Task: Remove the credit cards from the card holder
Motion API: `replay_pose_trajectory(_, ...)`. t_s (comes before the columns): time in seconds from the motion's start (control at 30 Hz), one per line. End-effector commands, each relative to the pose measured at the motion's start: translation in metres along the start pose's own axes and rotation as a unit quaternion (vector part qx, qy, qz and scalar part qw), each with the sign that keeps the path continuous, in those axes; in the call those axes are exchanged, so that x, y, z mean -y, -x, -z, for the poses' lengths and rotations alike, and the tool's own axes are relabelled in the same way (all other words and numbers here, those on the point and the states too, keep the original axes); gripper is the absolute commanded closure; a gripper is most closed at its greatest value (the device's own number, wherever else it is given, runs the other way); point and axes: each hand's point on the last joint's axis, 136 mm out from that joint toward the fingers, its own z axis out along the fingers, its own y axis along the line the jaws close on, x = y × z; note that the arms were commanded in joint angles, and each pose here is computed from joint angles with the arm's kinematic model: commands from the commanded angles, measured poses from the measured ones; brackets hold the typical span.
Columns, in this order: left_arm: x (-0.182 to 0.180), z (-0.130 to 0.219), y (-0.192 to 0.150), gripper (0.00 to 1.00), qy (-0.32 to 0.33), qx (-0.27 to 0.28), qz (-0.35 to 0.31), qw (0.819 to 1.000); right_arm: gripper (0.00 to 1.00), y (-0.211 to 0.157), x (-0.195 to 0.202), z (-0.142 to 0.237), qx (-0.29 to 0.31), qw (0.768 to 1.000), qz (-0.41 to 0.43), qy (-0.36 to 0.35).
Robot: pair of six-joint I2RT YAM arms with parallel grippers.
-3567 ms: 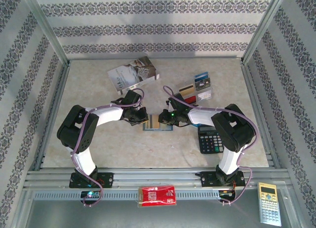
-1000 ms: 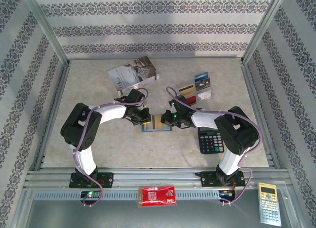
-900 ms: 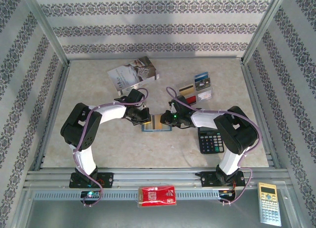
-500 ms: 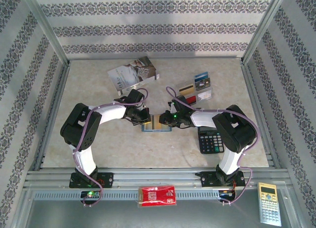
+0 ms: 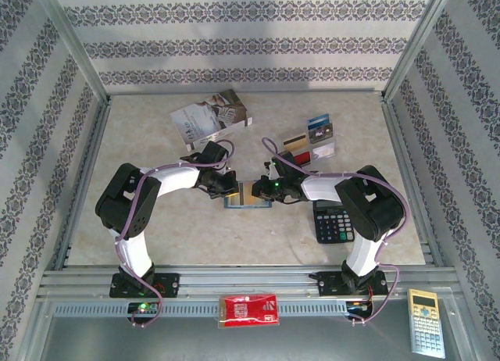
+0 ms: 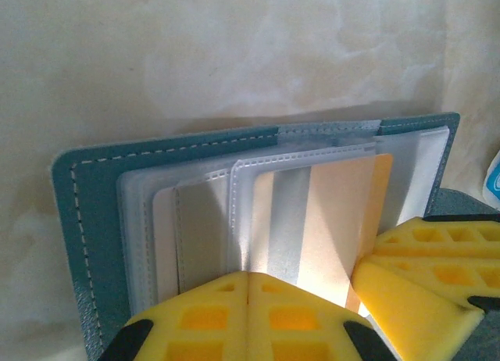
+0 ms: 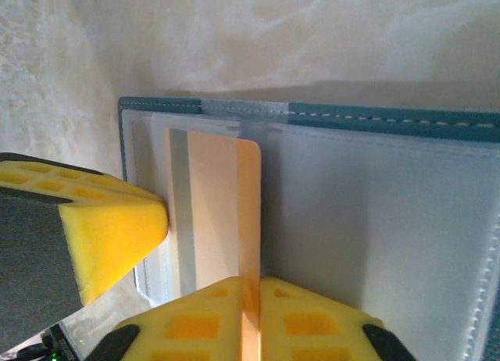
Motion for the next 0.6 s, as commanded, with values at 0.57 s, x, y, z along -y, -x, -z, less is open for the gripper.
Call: replay_pose_trajectory(0.57, 0.019, 0.028, 0.01, 0.72, -0.022, 0.052, 0.01, 0.998, 1.0, 0.021, -0.007, 0.068, 0.124, 0.991, 0.055, 0.003)
